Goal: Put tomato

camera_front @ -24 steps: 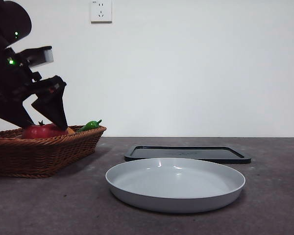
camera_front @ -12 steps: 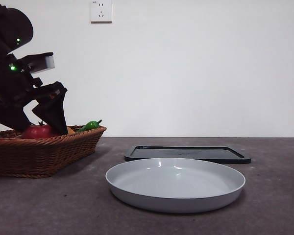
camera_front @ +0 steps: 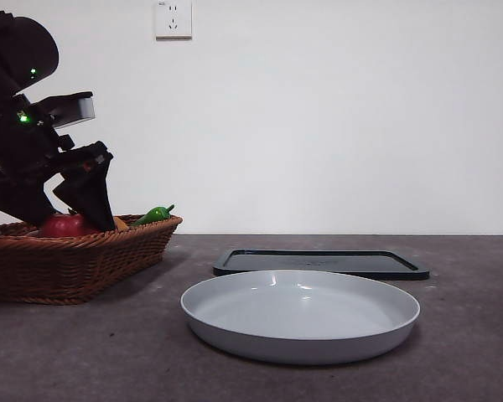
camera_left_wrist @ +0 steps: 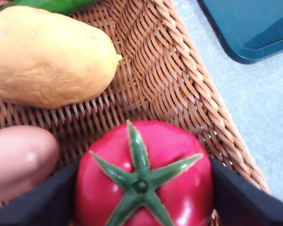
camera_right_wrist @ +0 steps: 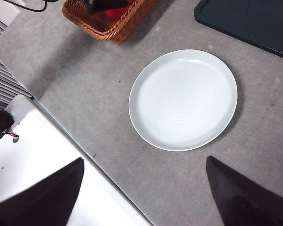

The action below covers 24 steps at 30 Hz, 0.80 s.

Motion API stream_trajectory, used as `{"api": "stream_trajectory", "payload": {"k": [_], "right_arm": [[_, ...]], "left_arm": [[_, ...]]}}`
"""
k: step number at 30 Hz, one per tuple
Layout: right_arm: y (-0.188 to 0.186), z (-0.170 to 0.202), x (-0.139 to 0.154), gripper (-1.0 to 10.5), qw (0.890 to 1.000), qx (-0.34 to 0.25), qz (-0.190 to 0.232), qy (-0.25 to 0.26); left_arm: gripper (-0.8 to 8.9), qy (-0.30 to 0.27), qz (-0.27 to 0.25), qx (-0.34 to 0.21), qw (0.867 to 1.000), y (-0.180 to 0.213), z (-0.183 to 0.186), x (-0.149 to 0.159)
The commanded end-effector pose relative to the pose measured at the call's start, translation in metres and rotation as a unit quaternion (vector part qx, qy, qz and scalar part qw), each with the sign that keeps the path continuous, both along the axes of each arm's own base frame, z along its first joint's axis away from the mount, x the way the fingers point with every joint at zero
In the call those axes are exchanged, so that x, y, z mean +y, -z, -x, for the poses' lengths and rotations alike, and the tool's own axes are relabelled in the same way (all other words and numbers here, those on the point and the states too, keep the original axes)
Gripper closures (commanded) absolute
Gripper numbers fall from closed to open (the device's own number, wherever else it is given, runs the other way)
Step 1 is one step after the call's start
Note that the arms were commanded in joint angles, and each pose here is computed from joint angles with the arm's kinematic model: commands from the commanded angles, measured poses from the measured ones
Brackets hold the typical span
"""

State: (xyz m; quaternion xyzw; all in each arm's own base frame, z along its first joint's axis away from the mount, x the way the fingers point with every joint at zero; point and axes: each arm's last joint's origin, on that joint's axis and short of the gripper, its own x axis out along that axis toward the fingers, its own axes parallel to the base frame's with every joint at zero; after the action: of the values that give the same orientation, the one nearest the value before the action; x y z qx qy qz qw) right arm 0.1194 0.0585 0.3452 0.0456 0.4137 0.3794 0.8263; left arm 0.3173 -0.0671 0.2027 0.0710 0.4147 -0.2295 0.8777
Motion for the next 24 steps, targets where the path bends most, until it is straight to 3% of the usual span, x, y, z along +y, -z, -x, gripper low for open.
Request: {"api": "stream_trajectory", "payload": {"k": [1, 14, 24], "right_arm": [[-0.006, -0.001, 0.001, 5.3, 1.000, -0.010, -0.003, -0.005], [-0.006, -0.001, 0.001, 5.3, 1.000, -0.011, -0.003, -0.005], [-0.006, -0.001, 0.001, 5.3, 1.000, -0.013, -0.003, -0.005]], "left_arm": [[5.39, 0.002, -0.002, -0.001, 1.000, 0.001, -0.005, -0.002], [5.38, 0.001, 0.040, -0.101, 0.994, -0.069, 0.023, -0.008], [5.37, 0.113, 0.083, -0.136, 0.981, -0.100, 0.067, -0.060]]}}
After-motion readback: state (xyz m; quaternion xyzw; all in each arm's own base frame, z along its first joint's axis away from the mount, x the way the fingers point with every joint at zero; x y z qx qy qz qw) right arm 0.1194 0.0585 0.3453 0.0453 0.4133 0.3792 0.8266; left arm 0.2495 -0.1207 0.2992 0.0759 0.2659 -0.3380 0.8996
